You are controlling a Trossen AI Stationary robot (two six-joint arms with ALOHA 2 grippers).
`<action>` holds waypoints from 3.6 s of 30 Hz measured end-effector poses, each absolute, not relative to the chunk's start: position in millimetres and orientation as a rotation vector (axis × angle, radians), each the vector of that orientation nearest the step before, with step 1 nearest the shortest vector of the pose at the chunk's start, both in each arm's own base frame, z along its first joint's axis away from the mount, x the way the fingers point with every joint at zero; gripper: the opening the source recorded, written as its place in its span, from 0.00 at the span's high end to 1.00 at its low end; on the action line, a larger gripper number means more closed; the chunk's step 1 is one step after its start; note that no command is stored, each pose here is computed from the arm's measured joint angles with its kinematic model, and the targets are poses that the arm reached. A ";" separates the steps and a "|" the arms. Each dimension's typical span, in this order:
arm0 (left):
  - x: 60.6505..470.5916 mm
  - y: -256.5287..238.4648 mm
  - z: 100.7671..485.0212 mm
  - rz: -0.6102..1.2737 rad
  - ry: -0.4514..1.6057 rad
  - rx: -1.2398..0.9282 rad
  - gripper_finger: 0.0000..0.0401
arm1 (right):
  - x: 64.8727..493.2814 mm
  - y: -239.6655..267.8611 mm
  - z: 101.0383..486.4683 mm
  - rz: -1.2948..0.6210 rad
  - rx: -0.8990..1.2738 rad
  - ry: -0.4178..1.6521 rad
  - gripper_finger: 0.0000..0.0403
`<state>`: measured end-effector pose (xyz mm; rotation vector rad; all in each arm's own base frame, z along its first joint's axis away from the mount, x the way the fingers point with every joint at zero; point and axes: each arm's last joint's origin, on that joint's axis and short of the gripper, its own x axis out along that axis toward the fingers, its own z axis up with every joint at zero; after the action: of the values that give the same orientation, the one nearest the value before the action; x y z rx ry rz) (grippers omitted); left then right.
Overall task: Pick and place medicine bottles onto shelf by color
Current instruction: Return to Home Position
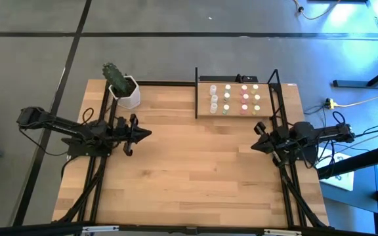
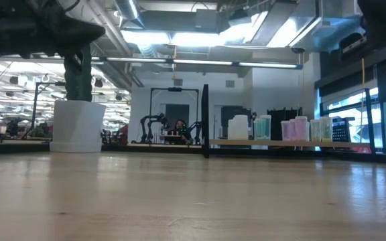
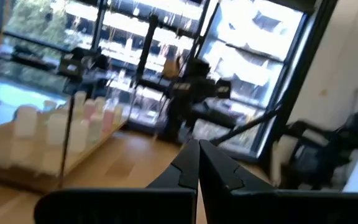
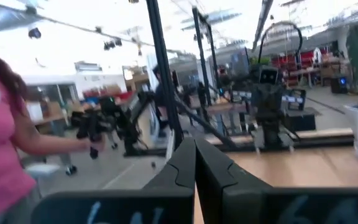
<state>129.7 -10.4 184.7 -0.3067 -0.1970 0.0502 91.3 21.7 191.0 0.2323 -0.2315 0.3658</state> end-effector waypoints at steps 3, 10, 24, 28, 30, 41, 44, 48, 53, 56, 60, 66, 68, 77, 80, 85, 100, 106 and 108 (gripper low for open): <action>130.7 -9.7 177.6 0.090 -0.125 -0.270 1.00 | 92.8 21.8 185.3 0.348 0.183 -0.180 0.99; 130.7 -6.0 166.0 0.237 -0.018 -0.197 1.00 | 95.2 19.4 174.2 0.238 0.066 -0.086 0.99; 130.2 -5.4 158.7 0.266 0.055 -0.177 1.00 | 95.7 19.1 167.7 0.222 0.021 -0.023 0.95; 130.2 -5.4 158.7 0.266 0.056 -0.177 1.00 | 95.7 19.1 167.7 0.222 0.020 -0.024 0.96; 130.1 -5.4 158.4 0.266 0.058 -0.176 1.00 | 95.5 19.1 167.9 0.222 0.021 -0.026 0.96; 108.5 -2.6 183.4 0.243 -0.182 -0.238 1.00 | 95.5 19.1 168.1 0.223 0.020 -0.028 0.96; 103.3 -2.0 188.9 0.236 -0.243 -0.254 1.00 | 95.5 19.1 168.1 0.223 0.022 -0.028 0.96; 98.1 -1.3 193.7 0.230 -0.301 -0.269 1.00 | 95.5 19.1 168.1 0.223 0.023 -0.028 0.96; 95.0 -1.0 196.2 0.226 -0.334 -0.277 1.00 | 95.5 19.1 168.1 0.223 0.023 -0.028 0.96; 94.9 -0.9 196.3 0.226 -0.335 -0.278 1.00 | 95.5 19.1 168.1 0.223 0.020 -0.028 0.96; 94.9 -0.9 196.3 0.226 -0.335 -0.278 1.00 | 95.5 19.1 168.1 0.223 0.022 -0.027 0.96; 94.9 -0.9 196.3 0.226 -0.335 -0.278 1.00 | 95.5 19.1 168.0 0.223 0.022 -0.027 0.96; 94.9 -0.9 196.3 0.226 -0.335 -0.278 1.00 | 95.5 19.1 168.0 0.223 0.021 -0.027 0.96; 94.9 -1.0 196.3 0.226 -0.335 -0.277 1.00 | 95.5 19.1 168.0 0.223 0.021 -0.027 0.96; 94.9 -0.9 196.3 0.226 -0.334 -0.277 1.00 | 95.5 19.1 168.0 0.223 0.022 -0.027 0.96; 94.9 -1.0 196.3 0.226 -0.335 -0.278 1.00 | 95.5 19.1 168.0 0.223 0.021 -0.027 0.96; 95.0 -1.0 196.3 0.226 -0.334 -0.277 1.00 | 95.6 19.1 168.0 0.224 0.020 -0.027 0.96; 95.0 -1.0 196.3 0.225 -0.334 -0.277 1.00 | 95.6 19.1 168.0 0.224 0.020 -0.026 0.96; 94.9 -1.0 196.3 0.226 -0.334 -0.277 1.00 | 95.6 19.1 168.0 0.224 0.022 -0.026 0.96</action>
<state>94.9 -1.0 196.3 -0.2775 -0.3344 0.2258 95.6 19.1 168.0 0.0224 -0.0261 0.2236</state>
